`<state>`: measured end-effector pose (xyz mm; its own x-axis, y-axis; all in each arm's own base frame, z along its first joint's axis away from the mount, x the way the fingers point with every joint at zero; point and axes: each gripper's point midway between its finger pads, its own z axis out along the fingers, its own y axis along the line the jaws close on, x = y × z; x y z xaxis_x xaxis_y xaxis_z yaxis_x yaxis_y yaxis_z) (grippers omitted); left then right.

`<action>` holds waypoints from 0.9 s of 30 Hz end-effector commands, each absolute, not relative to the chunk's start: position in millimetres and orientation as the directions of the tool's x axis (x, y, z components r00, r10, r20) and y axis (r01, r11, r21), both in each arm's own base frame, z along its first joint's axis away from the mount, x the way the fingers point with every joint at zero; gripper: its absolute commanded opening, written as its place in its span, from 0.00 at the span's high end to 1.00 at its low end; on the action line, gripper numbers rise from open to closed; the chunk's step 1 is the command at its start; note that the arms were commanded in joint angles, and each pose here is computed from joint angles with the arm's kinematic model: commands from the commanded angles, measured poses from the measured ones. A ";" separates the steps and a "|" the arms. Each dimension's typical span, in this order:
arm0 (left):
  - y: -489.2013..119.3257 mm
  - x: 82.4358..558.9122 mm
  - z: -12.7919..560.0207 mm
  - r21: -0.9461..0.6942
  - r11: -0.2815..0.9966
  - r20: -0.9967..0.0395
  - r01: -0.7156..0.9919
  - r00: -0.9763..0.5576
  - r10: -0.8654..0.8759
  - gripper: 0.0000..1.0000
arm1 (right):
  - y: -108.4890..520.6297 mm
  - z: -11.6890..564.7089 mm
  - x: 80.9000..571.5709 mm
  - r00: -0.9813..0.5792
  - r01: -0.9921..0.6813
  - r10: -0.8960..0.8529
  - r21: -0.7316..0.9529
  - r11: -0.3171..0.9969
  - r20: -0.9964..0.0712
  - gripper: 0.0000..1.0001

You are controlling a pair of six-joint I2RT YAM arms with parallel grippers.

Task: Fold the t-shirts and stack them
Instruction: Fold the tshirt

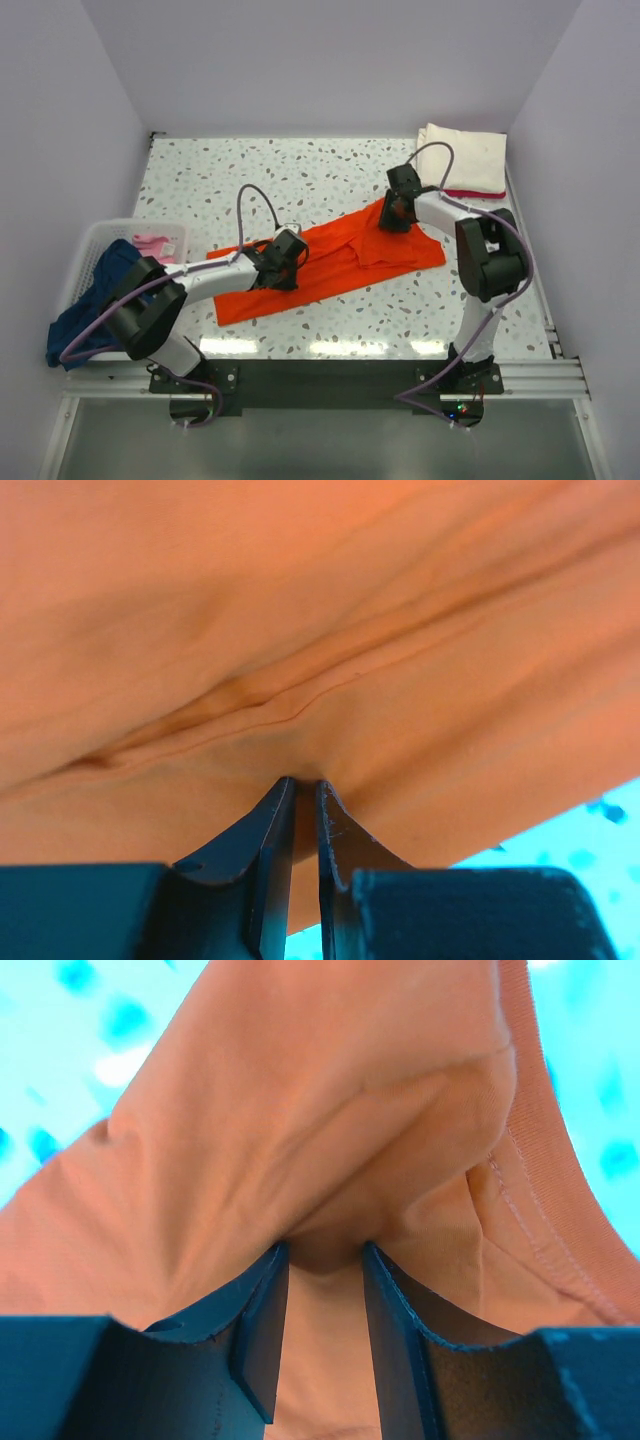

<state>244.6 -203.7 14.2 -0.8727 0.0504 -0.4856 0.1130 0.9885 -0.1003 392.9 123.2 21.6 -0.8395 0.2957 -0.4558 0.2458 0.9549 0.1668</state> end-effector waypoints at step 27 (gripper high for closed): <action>-416.6 295.6 54.9 -0.653 0.721 -0.429 0.232 -0.898 -0.100 0.66 | 269.9 42.9 609.2 -0.655 -0.329 -0.136 0.119 0.937 -0.743 0.32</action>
<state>282.1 -411.4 25.9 -0.9202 -0.0906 -0.3808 0.1829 0.7605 -0.6230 606.6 266.2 35.4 -0.6776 -0.1194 -0.7257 -0.2946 0.9482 0.1191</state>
